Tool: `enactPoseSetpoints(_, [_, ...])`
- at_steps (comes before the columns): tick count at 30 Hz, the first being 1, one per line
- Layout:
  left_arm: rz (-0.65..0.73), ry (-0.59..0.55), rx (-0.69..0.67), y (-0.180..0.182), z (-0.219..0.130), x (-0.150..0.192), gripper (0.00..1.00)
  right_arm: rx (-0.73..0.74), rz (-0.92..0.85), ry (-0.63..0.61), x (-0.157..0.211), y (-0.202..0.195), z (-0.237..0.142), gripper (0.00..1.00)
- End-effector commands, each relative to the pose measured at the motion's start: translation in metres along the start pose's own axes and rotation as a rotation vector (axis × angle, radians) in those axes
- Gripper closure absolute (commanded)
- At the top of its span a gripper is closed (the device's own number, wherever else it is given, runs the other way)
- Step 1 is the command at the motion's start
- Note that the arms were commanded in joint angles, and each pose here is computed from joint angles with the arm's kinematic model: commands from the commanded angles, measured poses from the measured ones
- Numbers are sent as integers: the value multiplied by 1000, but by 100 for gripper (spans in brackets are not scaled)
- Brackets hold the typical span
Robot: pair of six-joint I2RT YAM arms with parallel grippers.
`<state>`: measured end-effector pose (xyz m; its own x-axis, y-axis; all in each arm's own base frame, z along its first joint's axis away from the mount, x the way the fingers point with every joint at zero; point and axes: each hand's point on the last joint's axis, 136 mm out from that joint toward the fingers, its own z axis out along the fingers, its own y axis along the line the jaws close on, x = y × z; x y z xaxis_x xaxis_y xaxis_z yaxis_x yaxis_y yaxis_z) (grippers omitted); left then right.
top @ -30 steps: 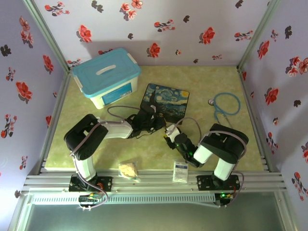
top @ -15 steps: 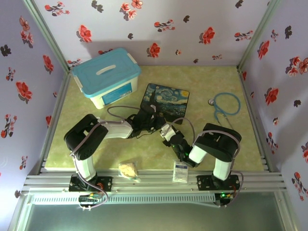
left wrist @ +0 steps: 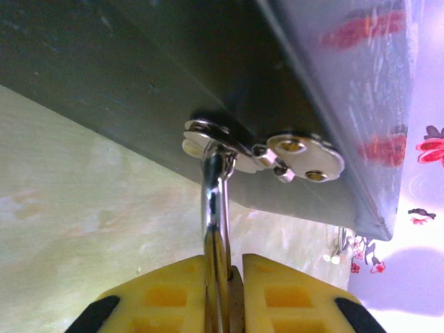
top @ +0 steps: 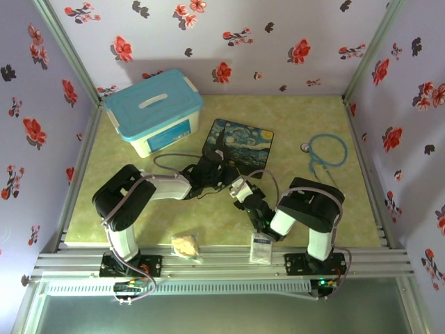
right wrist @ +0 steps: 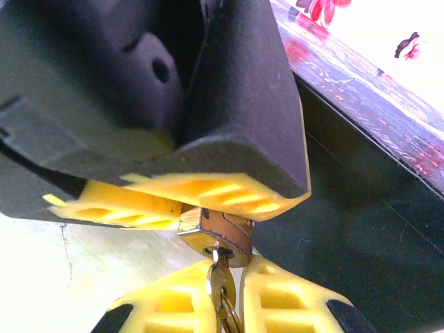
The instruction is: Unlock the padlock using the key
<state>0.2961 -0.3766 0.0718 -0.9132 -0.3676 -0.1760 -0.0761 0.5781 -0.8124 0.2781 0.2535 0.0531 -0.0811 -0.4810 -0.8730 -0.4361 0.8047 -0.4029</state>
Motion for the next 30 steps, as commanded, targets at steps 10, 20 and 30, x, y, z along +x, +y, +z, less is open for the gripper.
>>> enactPoseSetpoints(10, [32, 21, 119, -26, -5, 10, 100, -142, 384, -113, -29, -3, -1, 100])
enactPoseSetpoints(20, [48, 16, 90, -13, -5, 12, 90, -322, 617, -76, -23, 2, -5, 100])
enactPoseSetpoints(30, [77, 7, 44, 3, -2, 13, 85, -399, 788, -38, -22, 4, -9, 100])
